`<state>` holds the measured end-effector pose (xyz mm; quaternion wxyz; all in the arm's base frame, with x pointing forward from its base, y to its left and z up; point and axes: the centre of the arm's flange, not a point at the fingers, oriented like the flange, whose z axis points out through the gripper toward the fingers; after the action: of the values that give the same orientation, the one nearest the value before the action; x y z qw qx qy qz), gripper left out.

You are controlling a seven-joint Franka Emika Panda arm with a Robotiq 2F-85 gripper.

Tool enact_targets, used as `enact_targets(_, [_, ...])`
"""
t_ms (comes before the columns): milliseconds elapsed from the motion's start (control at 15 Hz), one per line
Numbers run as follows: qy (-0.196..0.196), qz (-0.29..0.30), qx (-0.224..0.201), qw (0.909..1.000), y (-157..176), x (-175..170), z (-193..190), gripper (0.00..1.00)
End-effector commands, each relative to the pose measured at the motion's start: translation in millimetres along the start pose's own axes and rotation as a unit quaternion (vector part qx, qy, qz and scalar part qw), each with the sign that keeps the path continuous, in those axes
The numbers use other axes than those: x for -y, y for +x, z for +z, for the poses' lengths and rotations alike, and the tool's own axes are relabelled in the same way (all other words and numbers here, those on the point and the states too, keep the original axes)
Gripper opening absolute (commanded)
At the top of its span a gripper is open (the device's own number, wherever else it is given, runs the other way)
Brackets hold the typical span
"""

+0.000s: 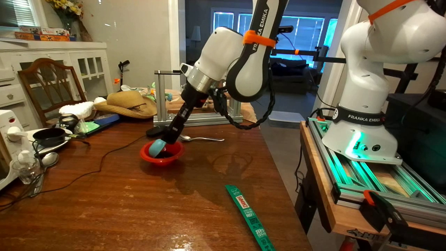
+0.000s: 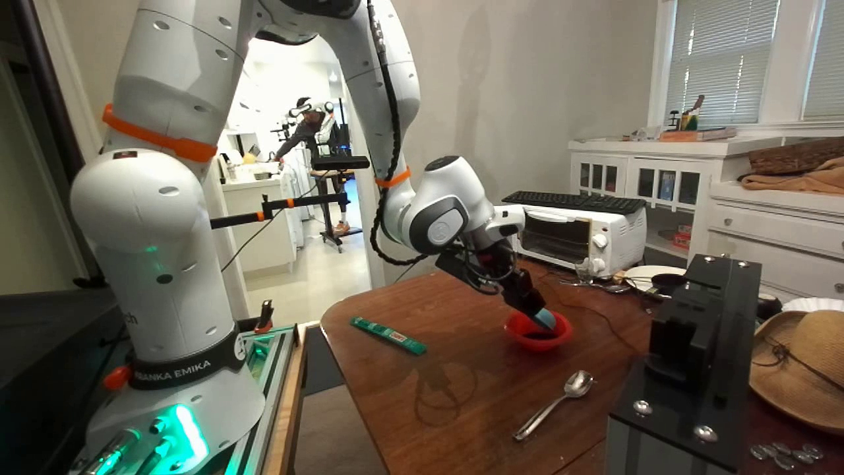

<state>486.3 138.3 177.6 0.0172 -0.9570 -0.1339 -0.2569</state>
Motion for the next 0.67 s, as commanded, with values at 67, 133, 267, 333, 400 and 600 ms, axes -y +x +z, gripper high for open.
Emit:
enact_targets(67, [0.0, -0.009, 0.001, 1.0, -27.8, 16.6, -14.1, 0.23])
enact_targets(133, [0.001, -0.009, 0.001, 1.0, -29.2, 17.9, -15.3, 0.23])
enact_targets(267, [-0.002, -0.013, -0.011, 0.9999, -33.2, 21.0, -21.4, 0.23])
enact_targets(333, [-0.006, -0.012, -0.019, 0.9997, -34.7, 22.6, -24.7, 0.23])
enact_targets(400, [-0.01, -0.011, -0.028, 0.9995, -35.4, 22.6, -26.7, 0.23])
enact_targets(600, [-0.026, -0.011, -0.06, 0.9978, -36.7, 22.5, -34.7, 0.23])
